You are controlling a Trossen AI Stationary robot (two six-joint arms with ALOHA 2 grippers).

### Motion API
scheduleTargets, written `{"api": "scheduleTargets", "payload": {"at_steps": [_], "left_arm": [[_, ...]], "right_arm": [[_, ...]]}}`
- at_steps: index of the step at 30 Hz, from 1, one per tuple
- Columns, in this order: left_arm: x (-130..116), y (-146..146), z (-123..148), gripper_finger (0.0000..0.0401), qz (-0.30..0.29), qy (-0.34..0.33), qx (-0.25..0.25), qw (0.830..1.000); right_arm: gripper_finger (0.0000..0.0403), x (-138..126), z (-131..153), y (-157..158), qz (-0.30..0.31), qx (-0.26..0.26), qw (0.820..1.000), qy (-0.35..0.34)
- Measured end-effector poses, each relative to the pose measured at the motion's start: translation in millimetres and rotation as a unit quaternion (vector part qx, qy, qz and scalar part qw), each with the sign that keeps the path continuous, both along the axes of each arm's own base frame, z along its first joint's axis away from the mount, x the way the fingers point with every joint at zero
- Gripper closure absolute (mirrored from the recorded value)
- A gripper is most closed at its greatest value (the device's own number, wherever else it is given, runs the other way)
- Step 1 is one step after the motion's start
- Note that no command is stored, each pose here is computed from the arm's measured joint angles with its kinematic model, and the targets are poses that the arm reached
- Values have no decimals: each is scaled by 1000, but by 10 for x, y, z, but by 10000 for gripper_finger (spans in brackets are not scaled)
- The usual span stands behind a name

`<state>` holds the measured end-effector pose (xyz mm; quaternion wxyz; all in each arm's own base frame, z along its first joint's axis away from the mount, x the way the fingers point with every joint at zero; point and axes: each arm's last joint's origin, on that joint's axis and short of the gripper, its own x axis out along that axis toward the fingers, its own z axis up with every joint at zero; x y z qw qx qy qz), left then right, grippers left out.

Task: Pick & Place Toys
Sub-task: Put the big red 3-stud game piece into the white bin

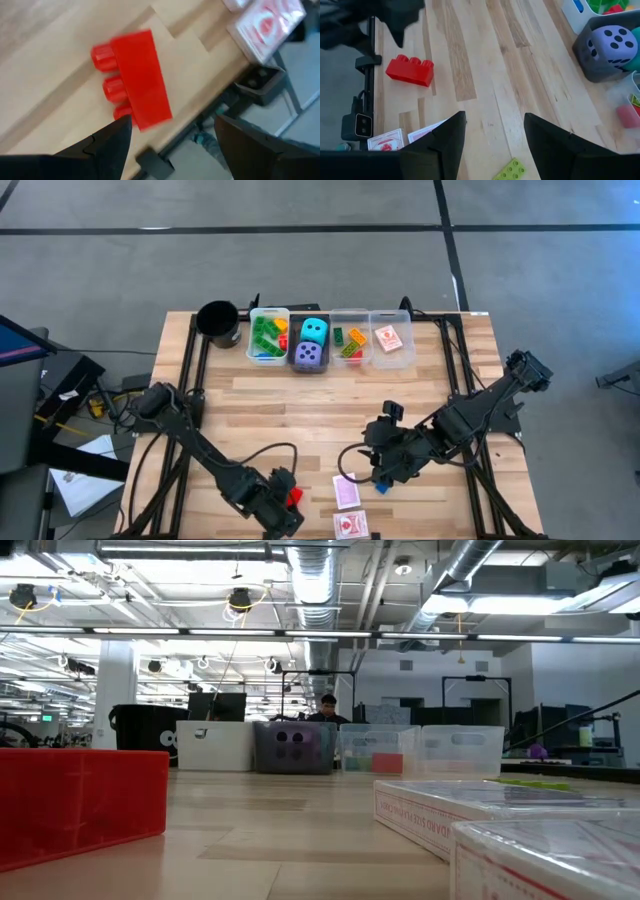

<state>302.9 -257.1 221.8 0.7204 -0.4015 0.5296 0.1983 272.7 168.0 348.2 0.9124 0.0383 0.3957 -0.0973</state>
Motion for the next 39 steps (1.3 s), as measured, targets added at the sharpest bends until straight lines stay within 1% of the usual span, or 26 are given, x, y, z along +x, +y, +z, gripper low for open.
{"api": "scheduleTargets", "payload": {"at_steps": [5,10,16,22,27,32,37,39], "left_arm": [[101,58,-188,124,13,26,17,999],[170,84,-352,124,11,58,12,998],[176,72,-406,116,0,66,13,998],[177,71,-405,87,8,67,11,998],[180,70,-405,44,27,69,3,997],[156,84,-495,6,58,78,-11,995],[132,77,-665,10,79,86,-63,991],[139,68,-714,12,86,77,-83,990]], "right_arm": [[205,6,1,-10,-2,0,1000,0],[205,6,1,-11,-1,-1,1000,0],[205,-6,-9,-19,-1,-7,1000,8],[205,-11,-12,-22,-1,-8,1000,11],[205,-13,-12,-18,0,-8,1000,11],[205,-13,-12,-18,0,-8,1000,11],[205,-13,-12,-18,0,-8,1000,11],[205,-13,-12,-18,0,-8,1000,11]]}}
